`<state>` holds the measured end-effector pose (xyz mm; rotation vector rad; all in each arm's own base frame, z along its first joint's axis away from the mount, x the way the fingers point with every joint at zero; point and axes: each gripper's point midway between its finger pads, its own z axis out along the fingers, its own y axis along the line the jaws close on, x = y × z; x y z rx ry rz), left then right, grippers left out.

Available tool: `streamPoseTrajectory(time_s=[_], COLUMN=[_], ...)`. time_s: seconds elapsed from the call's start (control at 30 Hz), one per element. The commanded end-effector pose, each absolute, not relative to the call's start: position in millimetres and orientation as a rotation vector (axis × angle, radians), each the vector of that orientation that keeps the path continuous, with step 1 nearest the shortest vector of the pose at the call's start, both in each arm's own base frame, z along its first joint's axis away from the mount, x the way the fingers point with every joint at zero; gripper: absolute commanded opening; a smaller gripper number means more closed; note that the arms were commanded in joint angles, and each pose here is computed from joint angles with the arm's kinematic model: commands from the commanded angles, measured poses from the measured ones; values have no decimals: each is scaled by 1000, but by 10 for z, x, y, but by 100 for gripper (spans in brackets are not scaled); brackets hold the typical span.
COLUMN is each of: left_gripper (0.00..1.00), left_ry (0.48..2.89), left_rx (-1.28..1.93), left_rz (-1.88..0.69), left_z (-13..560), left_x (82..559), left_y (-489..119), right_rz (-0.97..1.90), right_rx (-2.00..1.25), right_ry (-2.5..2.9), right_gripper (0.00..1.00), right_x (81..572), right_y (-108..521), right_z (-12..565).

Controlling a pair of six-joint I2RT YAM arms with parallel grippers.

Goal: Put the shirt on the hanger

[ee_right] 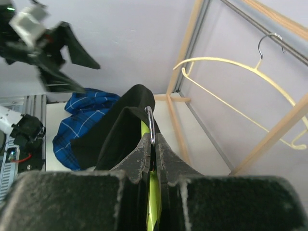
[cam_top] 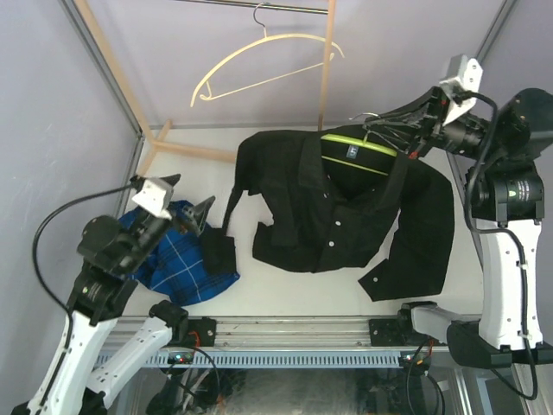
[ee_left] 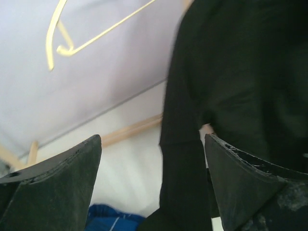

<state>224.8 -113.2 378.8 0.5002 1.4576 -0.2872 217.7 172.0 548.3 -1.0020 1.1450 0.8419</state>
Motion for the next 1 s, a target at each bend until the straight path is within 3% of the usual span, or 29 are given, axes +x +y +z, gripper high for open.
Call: streamPoseTrajectory(time_s=[0.0, 0.43, 0.63, 0.97], left_gripper=[91, 74, 78, 61], left_ry=[1246, 1137, 1126, 1141], left_rx=[734, 930, 988, 1134], left_rz=[-466, -825, -908, -1004], left_z=[4047, 4266, 4176, 3867], left_x=[1775, 1483, 1413, 1291], left_y=[-1456, -1987, -2125, -2393], right_rz=[657, 888, 936, 994], right_rx=[-932, -1181, -1210, -1274], right_ry=[1276, 1277, 1221, 1140], right_gripper=[0, 0, 0, 0], right_x=[2525, 1933, 1696, 1445], right_y=[1775, 2965, 3217, 3317], right_z=[5165, 4105, 4082, 4137])
